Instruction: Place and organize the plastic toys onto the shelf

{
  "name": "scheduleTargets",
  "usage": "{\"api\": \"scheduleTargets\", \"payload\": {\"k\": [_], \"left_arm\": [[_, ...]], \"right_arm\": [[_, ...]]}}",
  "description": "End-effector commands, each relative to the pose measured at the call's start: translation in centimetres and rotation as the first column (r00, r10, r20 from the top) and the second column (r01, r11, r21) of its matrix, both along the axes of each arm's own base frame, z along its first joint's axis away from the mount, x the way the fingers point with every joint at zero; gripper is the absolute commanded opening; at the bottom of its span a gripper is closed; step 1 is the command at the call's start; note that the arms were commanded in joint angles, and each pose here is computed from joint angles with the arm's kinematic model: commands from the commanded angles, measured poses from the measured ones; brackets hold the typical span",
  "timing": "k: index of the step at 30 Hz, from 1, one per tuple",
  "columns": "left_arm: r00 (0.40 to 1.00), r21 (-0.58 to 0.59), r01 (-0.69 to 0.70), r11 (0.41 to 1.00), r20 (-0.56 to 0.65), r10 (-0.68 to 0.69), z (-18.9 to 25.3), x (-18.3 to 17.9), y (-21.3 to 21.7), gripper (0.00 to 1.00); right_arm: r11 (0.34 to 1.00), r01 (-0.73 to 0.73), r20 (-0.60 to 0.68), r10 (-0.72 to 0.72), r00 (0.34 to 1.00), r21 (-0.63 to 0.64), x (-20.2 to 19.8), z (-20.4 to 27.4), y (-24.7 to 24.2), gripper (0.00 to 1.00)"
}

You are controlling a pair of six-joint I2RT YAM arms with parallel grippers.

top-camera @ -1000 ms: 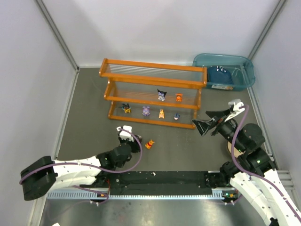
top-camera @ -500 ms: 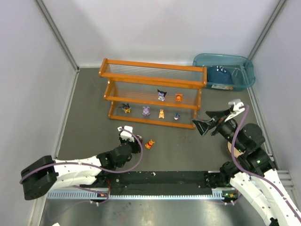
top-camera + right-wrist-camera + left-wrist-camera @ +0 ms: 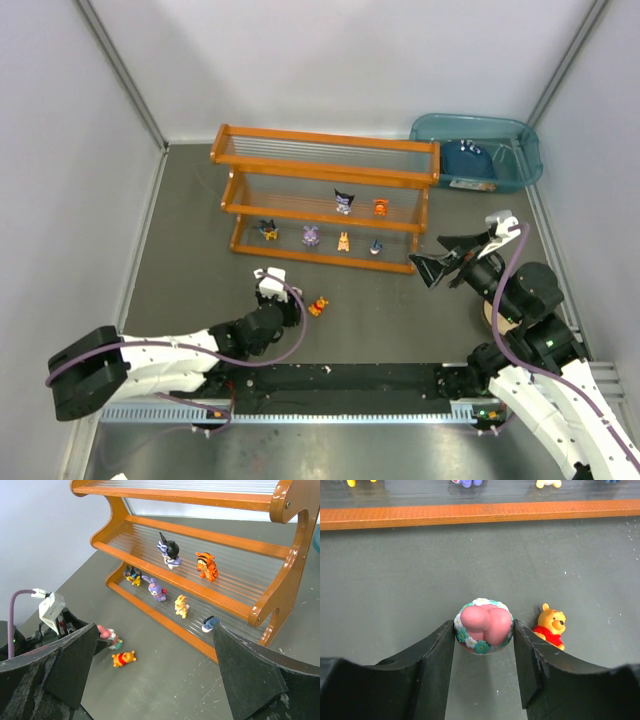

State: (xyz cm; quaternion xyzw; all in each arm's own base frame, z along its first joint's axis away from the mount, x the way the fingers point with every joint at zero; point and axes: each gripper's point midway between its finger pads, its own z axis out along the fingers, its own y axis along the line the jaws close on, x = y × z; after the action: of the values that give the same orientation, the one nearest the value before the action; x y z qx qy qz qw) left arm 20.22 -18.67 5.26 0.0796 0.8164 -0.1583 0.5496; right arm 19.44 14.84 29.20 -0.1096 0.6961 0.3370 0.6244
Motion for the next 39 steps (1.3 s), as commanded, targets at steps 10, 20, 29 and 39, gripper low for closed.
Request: {"api": "scheduleTargets", "payload": {"k": [10, 20, 29, 39], "left_arm": [[0.999, -0.052, 0.027, 0.998, 0.023, -0.025, 2.3, 0.6, -2.0, 0.31], [0.988, -0.076, 0.032, 0.997, 0.152, -0.020, 13.1, 3.4, -1.5, 0.00], [0.974, -0.014, -0.034, 0.999, 0.224, 0.037, 21.4, 10.9, 3.2, 0.00], [0.983, -0.012, -0.090, 0.996, 0.160, 0.090, 22.7, 16.7, 4.5, 0.00]], "right_arm": [[1.000, 0.006, 0.035, -0.006, 0.999, 0.005, 0.0, 0.6, -0.2, 0.99], [1.000, 0.005, 0.041, -0.006, 0.999, 0.009, 0.0, 0.9, -0.2, 0.99], [1.000, 0.005, 0.041, -0.006, 0.999, 0.009, 0.0, 0.9, -0.2, 0.99], [1.000, 0.013, 0.044, -0.014, 0.999, 0.011, -0.1, 1.0, -0.3, 0.99]]}}
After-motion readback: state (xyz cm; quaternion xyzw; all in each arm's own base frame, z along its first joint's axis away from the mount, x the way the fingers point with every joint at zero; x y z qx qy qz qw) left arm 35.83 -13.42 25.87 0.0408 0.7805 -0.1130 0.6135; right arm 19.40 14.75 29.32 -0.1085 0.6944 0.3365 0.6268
